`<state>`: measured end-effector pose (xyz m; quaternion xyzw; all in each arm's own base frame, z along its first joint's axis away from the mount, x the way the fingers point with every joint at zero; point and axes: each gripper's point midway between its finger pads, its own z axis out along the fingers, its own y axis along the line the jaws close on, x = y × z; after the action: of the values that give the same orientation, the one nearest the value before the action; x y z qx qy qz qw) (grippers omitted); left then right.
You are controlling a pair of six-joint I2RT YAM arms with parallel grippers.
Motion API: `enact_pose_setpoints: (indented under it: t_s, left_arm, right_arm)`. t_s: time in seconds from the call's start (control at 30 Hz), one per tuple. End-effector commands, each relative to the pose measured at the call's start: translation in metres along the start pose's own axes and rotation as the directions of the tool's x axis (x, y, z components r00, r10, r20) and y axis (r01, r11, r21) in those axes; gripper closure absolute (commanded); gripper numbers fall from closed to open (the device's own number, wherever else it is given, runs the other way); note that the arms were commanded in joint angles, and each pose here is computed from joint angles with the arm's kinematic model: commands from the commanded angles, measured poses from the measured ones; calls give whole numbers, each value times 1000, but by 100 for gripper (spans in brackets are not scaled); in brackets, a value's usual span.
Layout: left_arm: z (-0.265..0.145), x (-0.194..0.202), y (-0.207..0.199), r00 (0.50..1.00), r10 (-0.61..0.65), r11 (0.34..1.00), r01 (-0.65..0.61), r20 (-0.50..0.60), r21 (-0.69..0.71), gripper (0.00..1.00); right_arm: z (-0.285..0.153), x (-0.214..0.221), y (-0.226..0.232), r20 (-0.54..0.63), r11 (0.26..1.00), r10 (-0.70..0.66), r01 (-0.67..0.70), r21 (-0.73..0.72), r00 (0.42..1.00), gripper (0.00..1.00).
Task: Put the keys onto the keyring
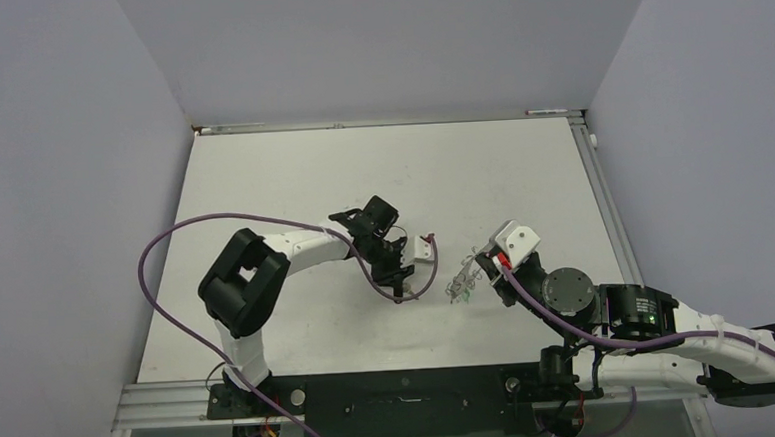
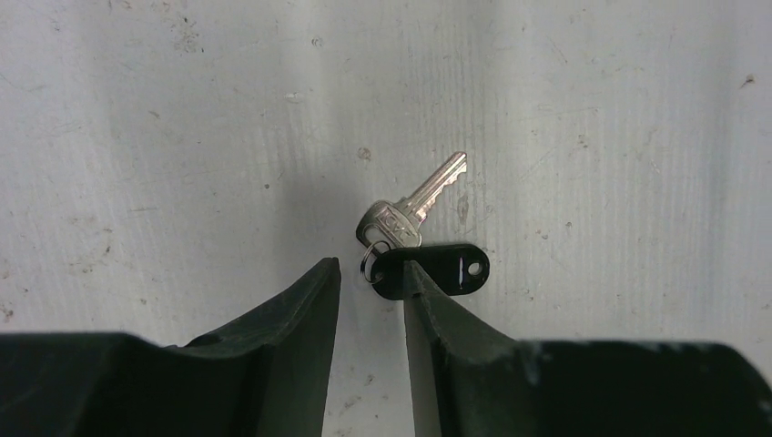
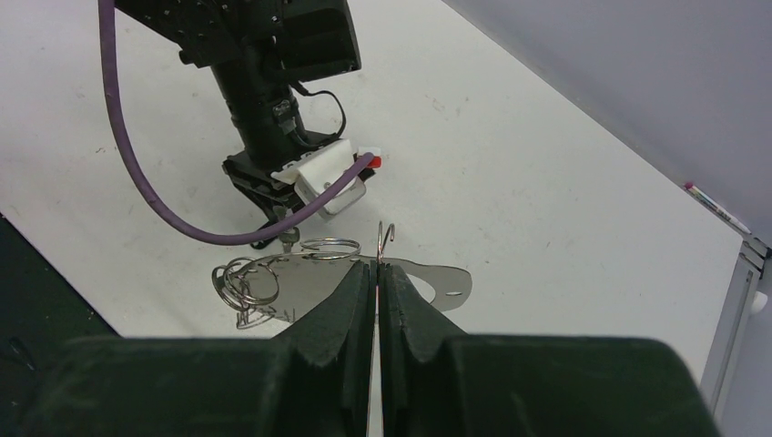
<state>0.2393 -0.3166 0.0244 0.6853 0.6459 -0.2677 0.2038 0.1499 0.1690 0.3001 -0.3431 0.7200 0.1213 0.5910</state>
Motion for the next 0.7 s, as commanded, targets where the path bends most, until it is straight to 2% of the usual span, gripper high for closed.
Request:
enact_pose_setpoints:
  t_s: [0.0,0.3,0.5,0.6,0.67]
  left_arm:
    - [-3,-8,-2,999,-41,998,40,14,49,71]
    - [2,-7,-1,994,-106,990,108,-31,85,78]
    - [-2,-3,2,993,-100,993,104,-62,63,100]
    - [-6,0,-3,992,-94,992,101,-84,78,100]
    - [-9,-4,-1,995,-84,994,88,-58,70,100]
  right_arm:
    - [-7,-18,-6,53,999,41,-41,3,998,95]
    - [-8,-20,-7,56,999,44,-44,2,997,95]
    - [-8,-20,-7,59,999,44,-44,1,997,95]
    - [-8,-20,-7,58,999,40,-40,2,998,95]
    - [-7,-20,-6,60,999,39,-39,2,997,95]
